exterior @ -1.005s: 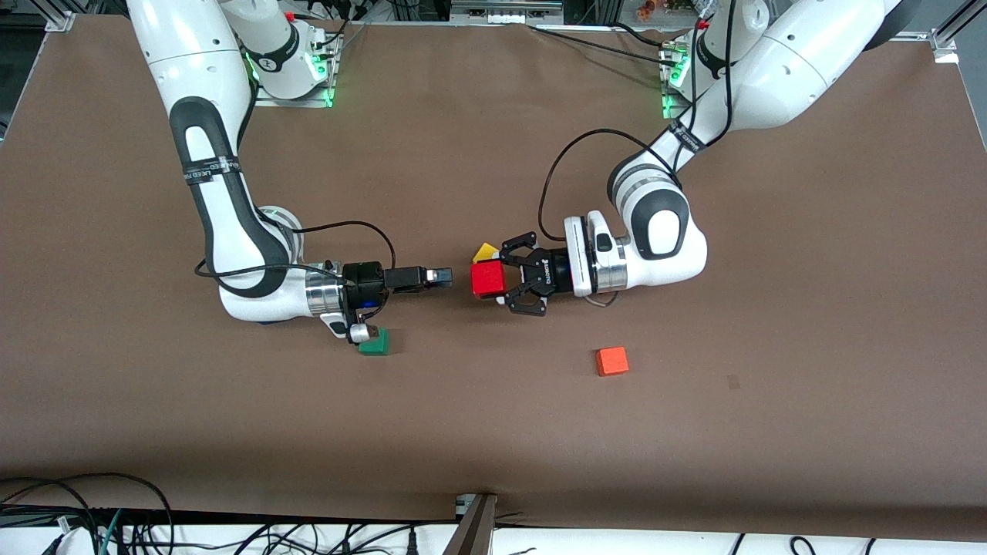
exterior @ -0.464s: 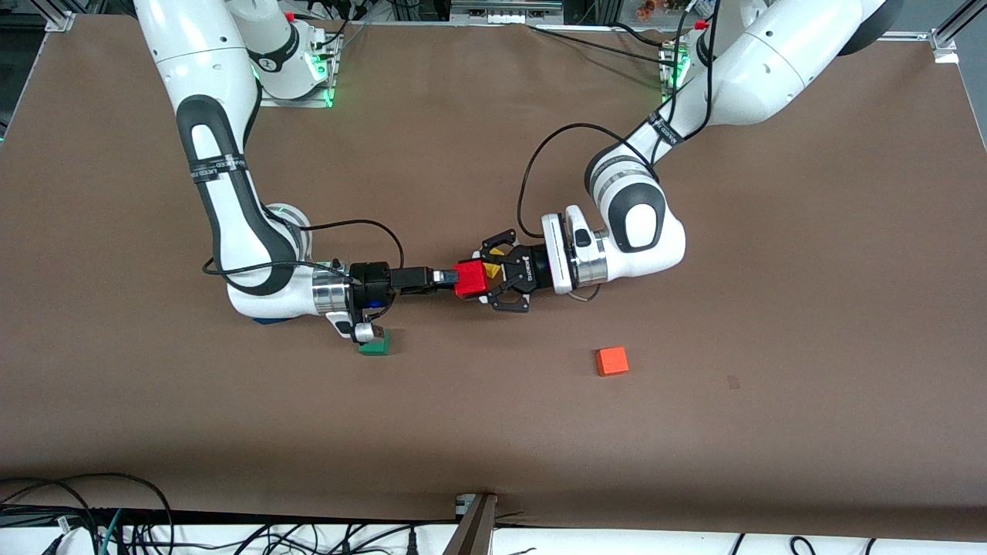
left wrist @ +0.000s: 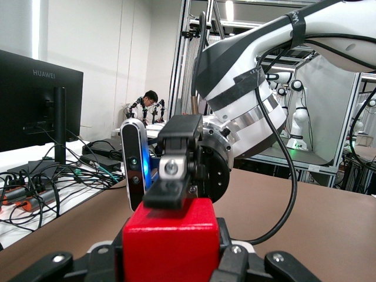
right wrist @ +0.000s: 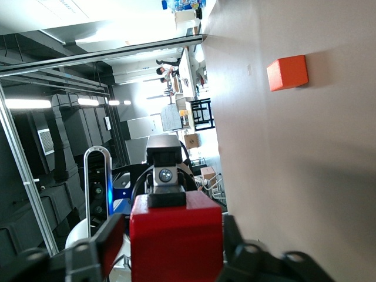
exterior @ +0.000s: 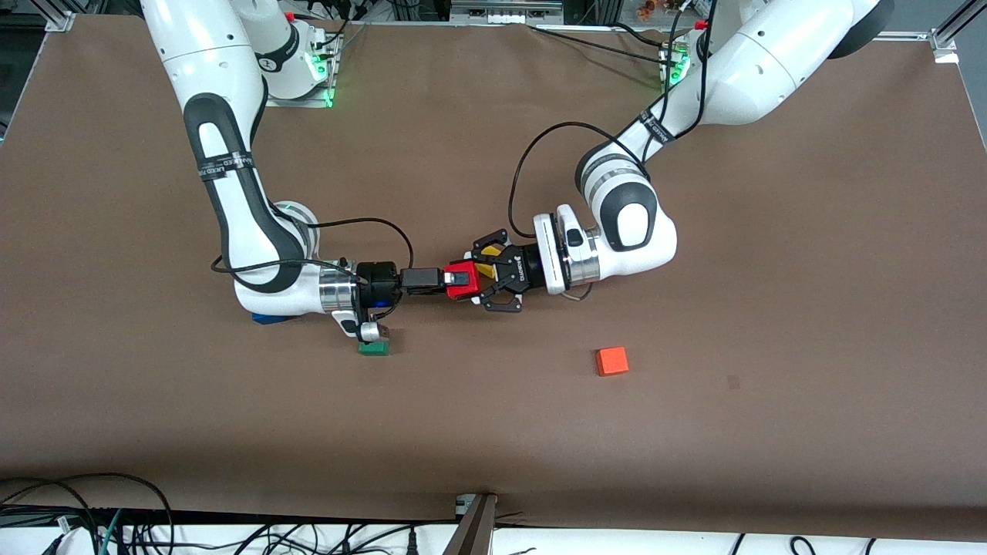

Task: Pass red block to right arm, stack on blue

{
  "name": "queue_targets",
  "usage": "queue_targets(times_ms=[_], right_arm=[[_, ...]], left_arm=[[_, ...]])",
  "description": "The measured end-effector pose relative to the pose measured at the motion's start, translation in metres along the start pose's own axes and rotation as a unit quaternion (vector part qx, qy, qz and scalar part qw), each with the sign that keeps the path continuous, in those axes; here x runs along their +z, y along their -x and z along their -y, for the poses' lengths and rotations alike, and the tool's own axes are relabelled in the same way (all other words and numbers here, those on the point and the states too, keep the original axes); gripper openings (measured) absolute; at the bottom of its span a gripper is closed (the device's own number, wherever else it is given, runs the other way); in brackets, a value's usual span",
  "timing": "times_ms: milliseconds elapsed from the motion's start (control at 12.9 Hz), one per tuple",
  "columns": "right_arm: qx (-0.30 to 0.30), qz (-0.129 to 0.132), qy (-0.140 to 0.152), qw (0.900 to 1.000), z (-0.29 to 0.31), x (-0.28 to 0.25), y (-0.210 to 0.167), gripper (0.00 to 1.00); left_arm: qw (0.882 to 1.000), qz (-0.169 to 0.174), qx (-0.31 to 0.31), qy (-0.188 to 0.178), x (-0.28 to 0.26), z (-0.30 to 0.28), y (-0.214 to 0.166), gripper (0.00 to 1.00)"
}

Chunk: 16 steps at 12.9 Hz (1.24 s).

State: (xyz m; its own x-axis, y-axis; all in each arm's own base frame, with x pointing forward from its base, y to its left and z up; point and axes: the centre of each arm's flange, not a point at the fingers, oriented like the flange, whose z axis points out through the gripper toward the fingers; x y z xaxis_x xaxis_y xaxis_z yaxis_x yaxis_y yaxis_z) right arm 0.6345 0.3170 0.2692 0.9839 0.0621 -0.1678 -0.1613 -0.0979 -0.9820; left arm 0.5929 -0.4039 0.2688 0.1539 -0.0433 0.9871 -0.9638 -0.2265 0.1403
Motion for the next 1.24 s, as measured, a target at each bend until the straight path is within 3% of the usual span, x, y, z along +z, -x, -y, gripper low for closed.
queue_targets(times_ms=[77, 309, 618, 695, 1005, 1236], right_arm=[[-0.003, -0.001, -0.001, 1.000, 0.000, 0.000, 0.000, 0.57], [-0.004, -0.004, -0.001, 1.000, 0.000, -0.002, -0.001, 0.57], [-0.010, -0.011, 0.002, 1.000, 0.003, -0.011, -0.006, 0.57], [-0.017, -0.016, 0.009, 1.000, 0.005, -0.020, -0.009, 0.57], [-0.065, -0.016, 0.099, 0.993, 0.019, -0.073, -0.028, 0.57], [-0.094, -0.002, 0.189, 0.977, 0.022, -0.110, -0.035, 0.57]], left_arm=[[1.000, -0.001, -0.002, -0.001, 0.000, 0.000, -0.001, 0.56], [1.000, -0.001, -0.001, -0.002, -0.001, 0.002, 0.000, 0.59], [1.000, -0.001, 0.000, -0.007, -0.004, 0.006, -0.001, 0.99], [1.000, -0.001, 0.000, -0.009, -0.006, 0.009, -0.001, 1.00], [1.000, -0.001, -0.012, -0.026, -0.023, 0.025, 0.000, 1.00], [1.000, 0.009, -0.003, -0.029, -0.038, 0.038, -0.001, 1.00]])
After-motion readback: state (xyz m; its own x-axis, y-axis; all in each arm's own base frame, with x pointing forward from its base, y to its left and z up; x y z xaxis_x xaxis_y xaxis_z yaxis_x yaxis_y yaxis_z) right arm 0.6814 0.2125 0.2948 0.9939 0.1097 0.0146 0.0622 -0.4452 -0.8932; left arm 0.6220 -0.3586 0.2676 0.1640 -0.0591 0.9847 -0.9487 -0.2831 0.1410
